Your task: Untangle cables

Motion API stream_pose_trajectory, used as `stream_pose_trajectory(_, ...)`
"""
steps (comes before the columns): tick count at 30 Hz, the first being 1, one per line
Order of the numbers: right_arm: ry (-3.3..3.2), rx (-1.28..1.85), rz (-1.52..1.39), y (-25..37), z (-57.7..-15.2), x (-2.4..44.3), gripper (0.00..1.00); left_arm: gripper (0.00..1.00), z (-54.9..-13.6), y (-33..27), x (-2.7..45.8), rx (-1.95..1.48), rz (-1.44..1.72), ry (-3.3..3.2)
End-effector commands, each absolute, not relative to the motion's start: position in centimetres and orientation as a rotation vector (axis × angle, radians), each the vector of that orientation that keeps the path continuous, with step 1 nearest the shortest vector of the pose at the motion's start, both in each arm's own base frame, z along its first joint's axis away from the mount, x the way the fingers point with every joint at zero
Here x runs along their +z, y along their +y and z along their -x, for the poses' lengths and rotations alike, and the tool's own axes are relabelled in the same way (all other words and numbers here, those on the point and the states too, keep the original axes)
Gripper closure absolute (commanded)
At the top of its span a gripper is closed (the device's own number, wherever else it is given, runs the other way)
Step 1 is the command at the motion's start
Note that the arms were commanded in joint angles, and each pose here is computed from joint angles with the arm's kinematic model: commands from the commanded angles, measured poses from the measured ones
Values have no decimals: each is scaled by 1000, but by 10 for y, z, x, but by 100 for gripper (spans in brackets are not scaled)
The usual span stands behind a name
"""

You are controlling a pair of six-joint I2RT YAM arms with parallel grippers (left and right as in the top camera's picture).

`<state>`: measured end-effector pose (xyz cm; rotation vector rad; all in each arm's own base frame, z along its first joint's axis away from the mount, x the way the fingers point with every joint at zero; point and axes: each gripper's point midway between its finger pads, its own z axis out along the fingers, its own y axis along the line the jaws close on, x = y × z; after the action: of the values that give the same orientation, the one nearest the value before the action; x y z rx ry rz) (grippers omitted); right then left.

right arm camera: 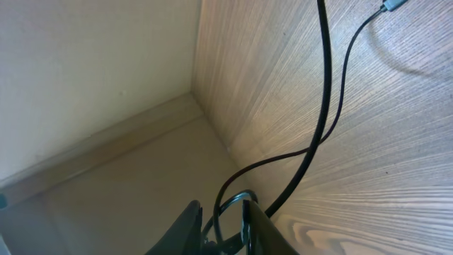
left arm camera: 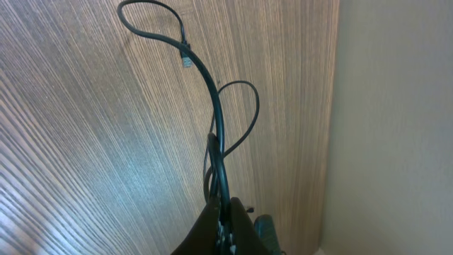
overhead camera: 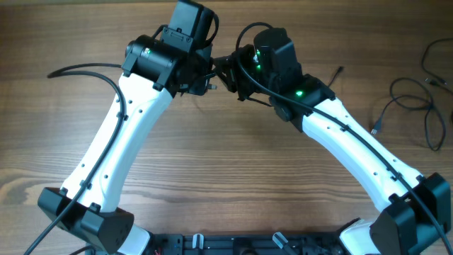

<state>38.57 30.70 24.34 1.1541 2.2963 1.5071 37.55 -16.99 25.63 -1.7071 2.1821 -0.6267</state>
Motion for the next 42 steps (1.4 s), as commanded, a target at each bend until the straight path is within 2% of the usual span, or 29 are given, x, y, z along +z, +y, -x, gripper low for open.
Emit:
stream_pose_trajectory(1,2327,1525,-1176,313,-383,238,79,96,-379,-165,253,-606,1710,2182)
stream_pose_trajectory(15,2338,1568,-1221,317,-379,239,78,96,-392,-151,257,-629,1732,2126)
stream_pose_trajectory(20,2351,1643,-1400,323,-370,240,78,96,-392,-151,257,-632,1730,2124)
stream_pose_trajectory(31,2288,1666,-1599,322,-372,240,76,96,-392,-152,257,-633,1729,2130)
stream_pose_trajectory(42,2260,1729,-1598,330,-373,249,76,96,-397,-145,259,-608,1718,2083)
